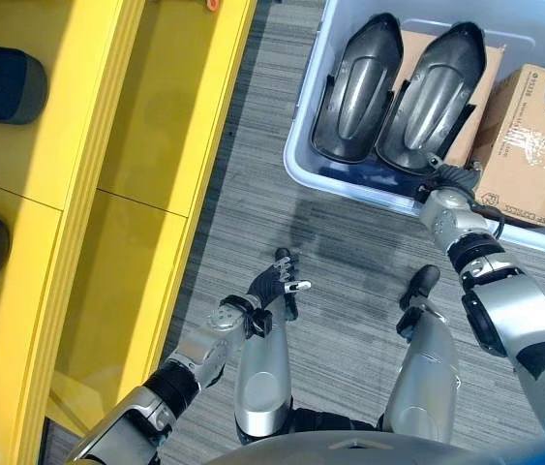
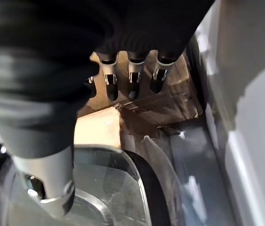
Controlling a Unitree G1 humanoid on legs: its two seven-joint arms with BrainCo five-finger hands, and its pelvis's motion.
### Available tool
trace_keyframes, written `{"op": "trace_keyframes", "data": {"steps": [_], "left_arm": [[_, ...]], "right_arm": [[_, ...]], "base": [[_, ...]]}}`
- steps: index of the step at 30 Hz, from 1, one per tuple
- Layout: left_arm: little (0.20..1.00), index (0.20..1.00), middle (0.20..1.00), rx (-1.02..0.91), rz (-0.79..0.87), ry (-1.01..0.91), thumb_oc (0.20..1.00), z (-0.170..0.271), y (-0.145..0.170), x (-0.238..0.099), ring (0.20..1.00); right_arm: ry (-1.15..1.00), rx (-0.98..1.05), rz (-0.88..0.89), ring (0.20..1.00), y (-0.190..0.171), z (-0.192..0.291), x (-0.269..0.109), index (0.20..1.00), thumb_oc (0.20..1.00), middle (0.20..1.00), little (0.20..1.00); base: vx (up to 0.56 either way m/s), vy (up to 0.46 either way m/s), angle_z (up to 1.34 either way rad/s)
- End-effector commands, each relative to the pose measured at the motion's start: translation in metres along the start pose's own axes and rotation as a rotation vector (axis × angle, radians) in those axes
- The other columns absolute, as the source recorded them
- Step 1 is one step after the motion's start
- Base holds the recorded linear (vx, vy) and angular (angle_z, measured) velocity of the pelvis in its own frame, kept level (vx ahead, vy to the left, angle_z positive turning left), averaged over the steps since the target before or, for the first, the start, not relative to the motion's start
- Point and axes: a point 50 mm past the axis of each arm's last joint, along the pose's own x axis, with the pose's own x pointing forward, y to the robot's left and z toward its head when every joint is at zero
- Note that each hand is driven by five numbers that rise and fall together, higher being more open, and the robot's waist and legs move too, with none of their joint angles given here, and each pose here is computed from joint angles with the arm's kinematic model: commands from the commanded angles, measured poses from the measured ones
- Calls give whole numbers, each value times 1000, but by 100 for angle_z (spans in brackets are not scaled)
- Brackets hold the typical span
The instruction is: Move parts from the plastic box to the shelf.
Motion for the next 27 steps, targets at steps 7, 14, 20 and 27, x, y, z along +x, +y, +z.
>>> {"op": "trace_keyframes", "data": {"steps": [7, 14, 20, 27], "left_arm": [[1000, 1000, 1000, 18, -59, 4, 1000, -4, -17, 0, 1000], [1000, 1000, 1000, 5, -58, 9, 1000, -4, -16, 1, 1000], [1000, 1000, 1000, 10, -64, 8, 1000, -5, -15, 0, 1000], [1000, 1000, 1000, 14, -75, 1, 1000, -4, -16, -1, 1000]], "right_arm": [[-147, -107, 0, 1000, 10, 23, -5, 1000, 1000, 1000, 1000], [-292, -230, -95, 1000, 2, 56, -1, 1000, 1000, 1000, 1000], [-285, -300, -180, 1000, -9, 68, 5, 1000, 1000, 1000, 1000], [-263, -313, -250, 1000, -17, 73, 8, 1000, 1000, 1000, 1000]], "base": [[1, 4, 0], [5, 35, 2], [2, 28, 7], [7, 19, 5]]}}
